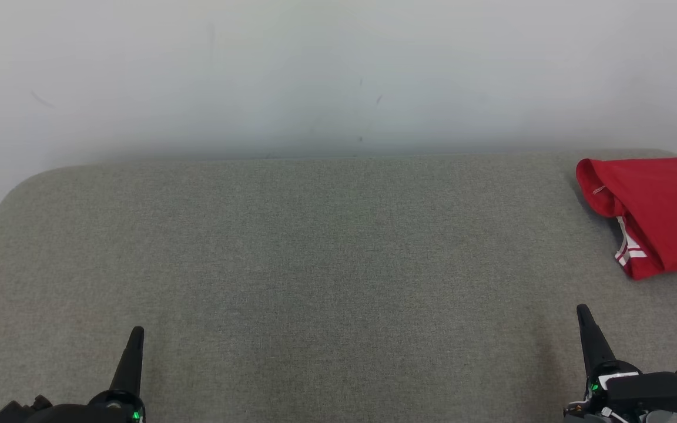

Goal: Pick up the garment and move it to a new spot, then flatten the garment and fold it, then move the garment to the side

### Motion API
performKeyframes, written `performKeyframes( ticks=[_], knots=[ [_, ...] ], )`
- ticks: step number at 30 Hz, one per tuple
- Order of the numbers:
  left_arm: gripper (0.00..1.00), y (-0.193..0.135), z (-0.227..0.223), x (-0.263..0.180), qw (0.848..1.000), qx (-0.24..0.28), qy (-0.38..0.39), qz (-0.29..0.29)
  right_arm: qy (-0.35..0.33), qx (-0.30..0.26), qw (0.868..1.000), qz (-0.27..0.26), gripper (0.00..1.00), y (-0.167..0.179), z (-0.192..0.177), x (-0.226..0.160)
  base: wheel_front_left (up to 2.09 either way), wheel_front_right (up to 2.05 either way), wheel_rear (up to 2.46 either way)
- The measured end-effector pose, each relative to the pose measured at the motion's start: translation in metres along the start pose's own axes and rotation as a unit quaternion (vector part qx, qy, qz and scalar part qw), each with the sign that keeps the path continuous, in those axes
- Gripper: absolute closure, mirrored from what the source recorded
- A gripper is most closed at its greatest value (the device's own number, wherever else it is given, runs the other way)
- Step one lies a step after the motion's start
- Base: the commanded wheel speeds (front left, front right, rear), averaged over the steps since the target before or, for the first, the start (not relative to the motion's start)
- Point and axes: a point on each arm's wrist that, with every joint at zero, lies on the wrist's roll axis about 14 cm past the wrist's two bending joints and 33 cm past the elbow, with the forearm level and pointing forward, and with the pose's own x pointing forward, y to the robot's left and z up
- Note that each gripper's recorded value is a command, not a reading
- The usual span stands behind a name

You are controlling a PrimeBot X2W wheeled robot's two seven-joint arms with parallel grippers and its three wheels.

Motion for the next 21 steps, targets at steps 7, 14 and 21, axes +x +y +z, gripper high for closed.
performKeyframes(
  ticks=[7, 14, 21],
  knots=[
    [1.0, -0.0012, 0.0007, 0.0013, 1.0, -0.031, 0.002, -0.003, 0.0, 0.032, 0.999, 0.004, 1.0, 0.0029, 0.001, 0.003, 0.0, 0.0, 0.0],
    [1.0, -0.0044, 0.0017, 0.0037, 0.998, -0.058, 0.002, -0.008, 0.001, 0.06, 0.998, 0.005, 1.0, 0.0031, 0.0012, 0.0041, 0.0, 0.0, 0.0],
    [1.0, -0.0056, 0.0018, 0.0045, 0.996, -0.083, 0.005, -0.012, 0.0, 0.086, 0.996, 0.01, 1.0, 0.0058, 0.0021, 0.0065, 0.0, 0.0, 0.0]
  ],
)
